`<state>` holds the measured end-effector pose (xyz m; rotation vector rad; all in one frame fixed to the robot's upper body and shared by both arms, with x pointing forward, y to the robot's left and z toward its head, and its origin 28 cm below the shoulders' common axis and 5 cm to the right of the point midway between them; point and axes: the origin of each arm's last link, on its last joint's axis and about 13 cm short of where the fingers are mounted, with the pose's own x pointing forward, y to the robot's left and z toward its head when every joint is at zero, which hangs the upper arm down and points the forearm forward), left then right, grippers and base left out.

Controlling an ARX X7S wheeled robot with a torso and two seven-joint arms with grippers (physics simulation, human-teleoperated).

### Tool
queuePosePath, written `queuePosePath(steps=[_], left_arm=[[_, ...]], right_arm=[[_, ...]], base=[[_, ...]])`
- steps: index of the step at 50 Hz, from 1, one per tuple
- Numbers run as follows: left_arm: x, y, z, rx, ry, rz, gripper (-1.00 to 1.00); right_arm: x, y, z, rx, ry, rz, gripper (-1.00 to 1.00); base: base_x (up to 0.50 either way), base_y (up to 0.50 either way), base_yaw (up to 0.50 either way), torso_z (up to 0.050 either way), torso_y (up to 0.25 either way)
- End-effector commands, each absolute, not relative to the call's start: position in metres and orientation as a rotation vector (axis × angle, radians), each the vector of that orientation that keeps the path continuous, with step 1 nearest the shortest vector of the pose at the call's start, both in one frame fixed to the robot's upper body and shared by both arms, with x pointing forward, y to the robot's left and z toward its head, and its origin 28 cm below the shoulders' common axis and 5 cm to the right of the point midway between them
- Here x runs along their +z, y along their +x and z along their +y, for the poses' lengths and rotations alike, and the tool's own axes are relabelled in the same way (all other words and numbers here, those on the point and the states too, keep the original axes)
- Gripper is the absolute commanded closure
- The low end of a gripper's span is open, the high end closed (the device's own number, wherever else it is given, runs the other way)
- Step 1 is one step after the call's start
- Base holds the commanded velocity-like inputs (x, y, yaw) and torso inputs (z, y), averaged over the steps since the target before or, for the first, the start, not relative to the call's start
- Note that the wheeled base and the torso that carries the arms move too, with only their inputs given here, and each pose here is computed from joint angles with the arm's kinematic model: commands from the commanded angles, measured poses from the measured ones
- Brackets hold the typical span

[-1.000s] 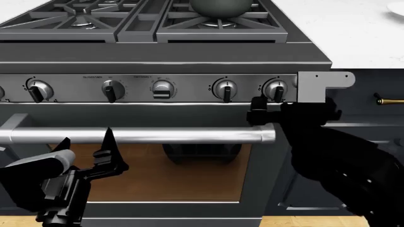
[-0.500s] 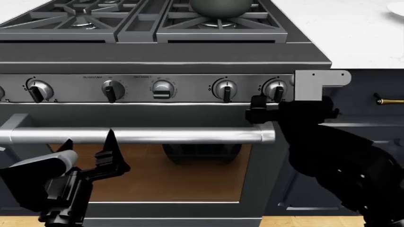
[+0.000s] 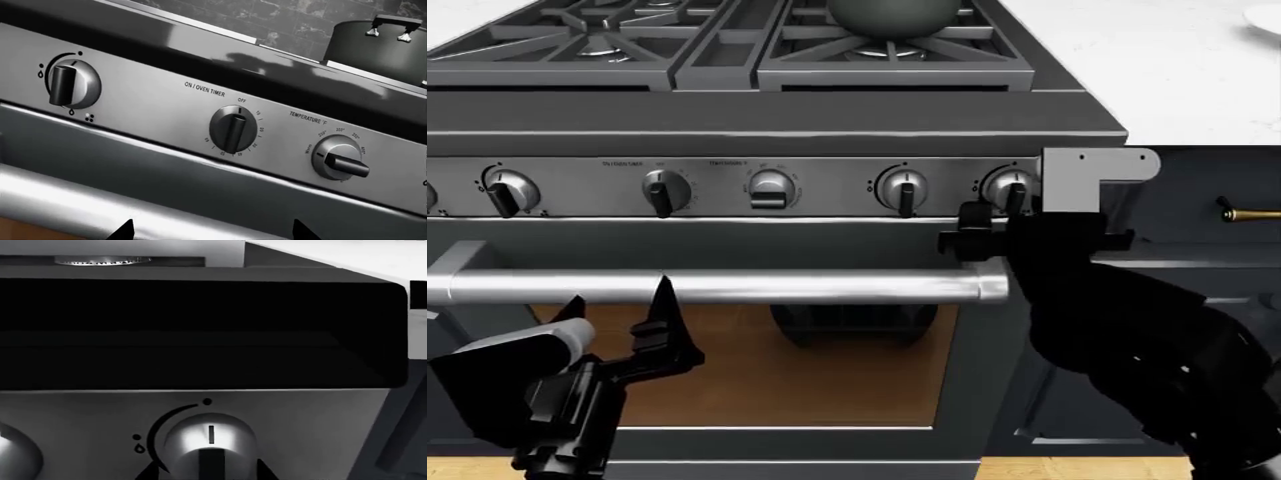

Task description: Frozen meat rests on a plate on the counter. Retrieve the meat and place it in a pot on a burner. Then turn the burner on.

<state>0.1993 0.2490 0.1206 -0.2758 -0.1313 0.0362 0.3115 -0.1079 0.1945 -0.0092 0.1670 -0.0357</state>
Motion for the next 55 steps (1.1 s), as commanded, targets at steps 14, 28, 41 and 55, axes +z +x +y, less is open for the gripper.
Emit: queuePosePath(steps=[14, 28, 41, 55], left_arm=[[0.121, 0.198, 0.248, 0.023, -0.278, -0.129, -1.0], [0.122, 0.197, 0.248, 0.017, -0.28, -0.13, -1.0], [0.122, 0.197, 0.247, 0.014, -0.282, -0.13, -1.0], [0.122, 0.197, 0.248, 0.014, -0.285, -0.129, -1.0]], right_arm=[[0.196, 0.32, -0.113, -0.05, -0.142, 0.106, 1.0], [0.199, 0.32, -0.117, -0.064, -0.335, 0.056, 1.0], [0.204, 0.32, -0.122, -0.065, -0.407, 0.05, 1.0], [0.205, 0.321, -0.125, -0.065, -0.506, 0.037, 1.0]], base=[[0.01, 0.0, 0.01, 0.0, 0.0], [0.01, 0.0, 0.01, 0.0, 0.0], [0.01, 0.0, 0.01, 0.0, 0.0], [0.01, 0.0, 0.01, 0.0, 0.0]])
